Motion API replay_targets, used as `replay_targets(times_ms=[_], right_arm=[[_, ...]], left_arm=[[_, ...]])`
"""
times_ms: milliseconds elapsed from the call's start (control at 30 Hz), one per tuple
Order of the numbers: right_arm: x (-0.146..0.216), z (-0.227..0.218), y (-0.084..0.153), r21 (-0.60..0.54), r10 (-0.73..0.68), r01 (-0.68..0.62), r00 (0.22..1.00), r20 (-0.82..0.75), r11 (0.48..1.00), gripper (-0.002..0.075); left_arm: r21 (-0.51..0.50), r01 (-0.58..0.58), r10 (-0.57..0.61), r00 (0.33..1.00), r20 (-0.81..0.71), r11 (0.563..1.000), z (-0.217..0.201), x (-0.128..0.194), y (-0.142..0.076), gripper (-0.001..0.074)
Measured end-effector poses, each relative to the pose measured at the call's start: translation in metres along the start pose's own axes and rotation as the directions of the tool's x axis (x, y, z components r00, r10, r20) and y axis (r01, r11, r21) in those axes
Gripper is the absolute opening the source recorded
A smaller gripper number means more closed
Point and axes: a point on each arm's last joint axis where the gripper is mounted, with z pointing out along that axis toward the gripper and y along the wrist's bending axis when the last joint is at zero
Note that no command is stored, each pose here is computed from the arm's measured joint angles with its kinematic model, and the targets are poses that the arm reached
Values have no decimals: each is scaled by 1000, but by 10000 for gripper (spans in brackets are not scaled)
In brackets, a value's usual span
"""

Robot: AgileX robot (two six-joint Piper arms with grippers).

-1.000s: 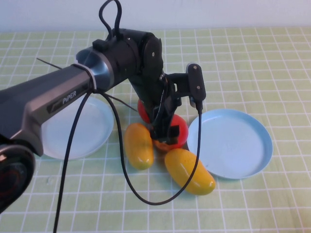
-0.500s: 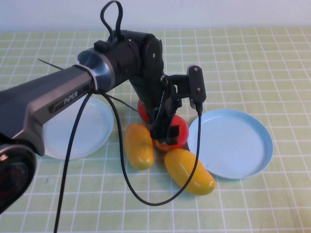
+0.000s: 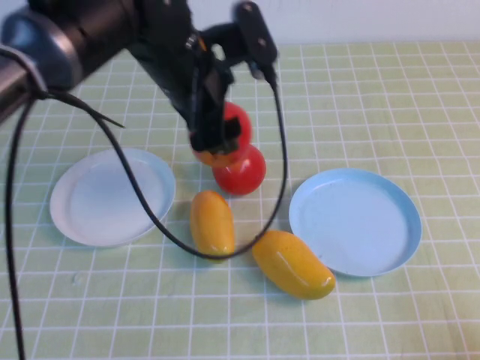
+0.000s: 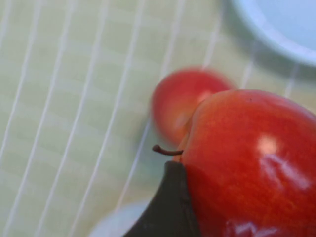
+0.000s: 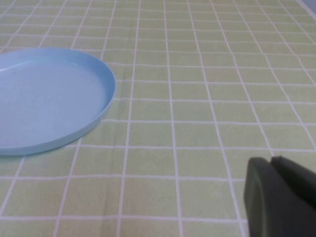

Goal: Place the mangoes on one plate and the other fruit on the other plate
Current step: Put one type of fruit in the left plate

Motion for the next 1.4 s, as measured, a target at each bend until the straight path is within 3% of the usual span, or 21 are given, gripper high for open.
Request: replay_targets(times_ms=[67, 167, 267, 333, 433, 633, 833, 1000, 1200, 1400], right_arm=[[0, 0, 0, 0, 0, 0, 1000, 0, 1000, -17], [0, 0, 0, 0, 0, 0, 1000, 0, 1000, -17], [0, 0, 0, 0, 0, 0, 1000, 0, 1000, -17], [0, 0, 0, 0, 0, 0, 1000, 0, 1000, -17], [0, 0, 0, 0, 0, 0, 1000, 0, 1000, -17], [0, 0, 0, 0, 0, 0, 1000, 0, 1000, -17], [0, 0, 0, 0, 0, 0, 1000, 0, 1000, -17], [0, 0, 0, 0, 0, 0, 1000, 0, 1000, -17], [0, 0, 0, 0, 0, 0, 1000, 0, 1000, -17], [0, 0, 0, 0, 0, 0, 1000, 0, 1000, -16]], left_arm=[[-32, 143, -144, 988, -59, 989, -11, 20, 14, 578], [-103, 381, -394, 903, -169, 919, -15, 59, 36, 578], [-166, 525, -550, 805, -221, 835, -6, 87, 50, 578], [-179, 571, -598, 762, -248, 801, 2, 98, 53, 578], [-179, 600, -623, 721, -302, 780, 19, 112, 51, 578], [-152, 607, -604, 667, -435, 780, 56, 136, 37, 578], [-196, 637, -648, 626, -434, 746, 65, 142, 34, 667], [-231, 629, -659, 626, -417, 743, 54, 141, 36, 668], [-271, 628, -684, 662, -307, 730, 10, 125, 41, 668], [-267, 653, -705, 643, -299, 709, 0, 123, 38, 668]])
